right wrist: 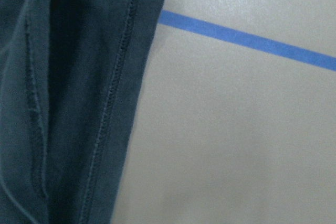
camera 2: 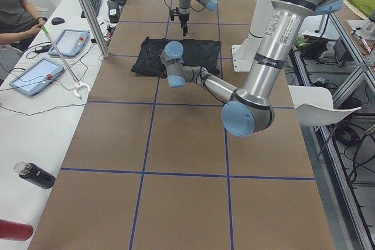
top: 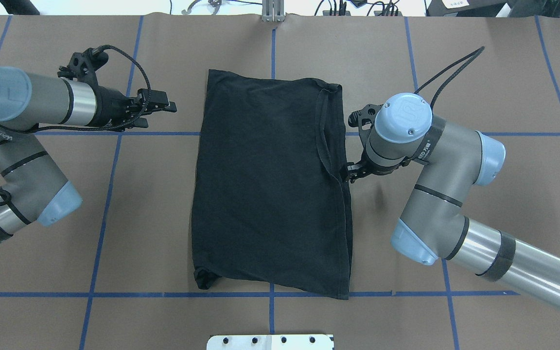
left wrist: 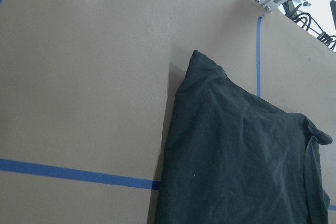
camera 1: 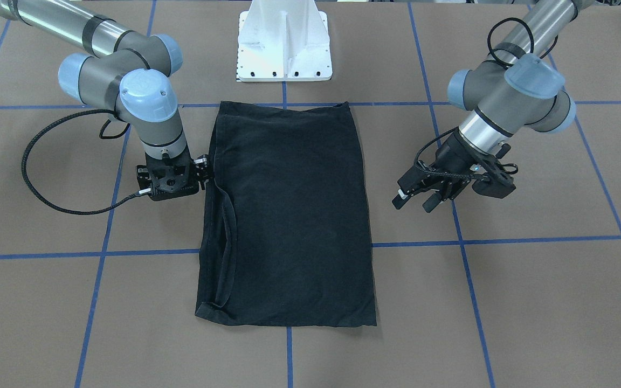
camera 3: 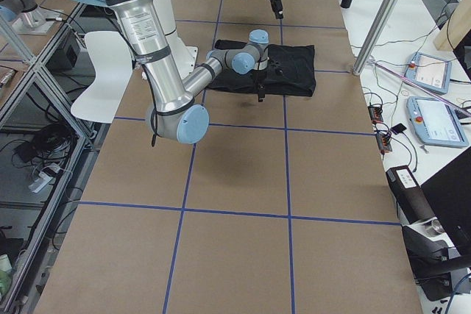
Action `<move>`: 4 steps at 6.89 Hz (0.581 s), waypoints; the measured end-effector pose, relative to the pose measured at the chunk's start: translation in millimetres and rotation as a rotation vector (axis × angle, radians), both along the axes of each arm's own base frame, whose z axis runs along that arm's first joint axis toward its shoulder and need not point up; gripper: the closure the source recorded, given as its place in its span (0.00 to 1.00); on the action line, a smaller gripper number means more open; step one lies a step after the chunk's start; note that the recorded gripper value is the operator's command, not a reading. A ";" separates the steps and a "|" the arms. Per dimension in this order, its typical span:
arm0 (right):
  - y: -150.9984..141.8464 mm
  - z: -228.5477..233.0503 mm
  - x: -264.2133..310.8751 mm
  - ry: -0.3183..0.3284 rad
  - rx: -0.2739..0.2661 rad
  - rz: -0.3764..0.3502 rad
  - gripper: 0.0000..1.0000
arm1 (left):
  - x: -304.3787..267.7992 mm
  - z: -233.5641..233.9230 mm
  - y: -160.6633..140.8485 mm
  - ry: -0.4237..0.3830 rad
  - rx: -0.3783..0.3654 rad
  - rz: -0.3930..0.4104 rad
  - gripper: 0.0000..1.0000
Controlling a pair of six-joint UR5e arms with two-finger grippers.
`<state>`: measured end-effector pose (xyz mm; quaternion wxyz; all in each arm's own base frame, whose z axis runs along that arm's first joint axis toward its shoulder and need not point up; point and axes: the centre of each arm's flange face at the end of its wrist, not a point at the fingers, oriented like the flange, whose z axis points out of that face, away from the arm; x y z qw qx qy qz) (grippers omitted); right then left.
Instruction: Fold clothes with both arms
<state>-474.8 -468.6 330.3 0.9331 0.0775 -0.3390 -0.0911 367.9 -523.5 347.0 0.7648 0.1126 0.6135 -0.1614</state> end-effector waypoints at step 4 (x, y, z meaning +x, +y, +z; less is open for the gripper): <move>-36.6 -60.1 -29.2 -0.038 0.056 0.036 0.00 | -0.1 0.8 0.0 0.000 0.000 0.000 0.00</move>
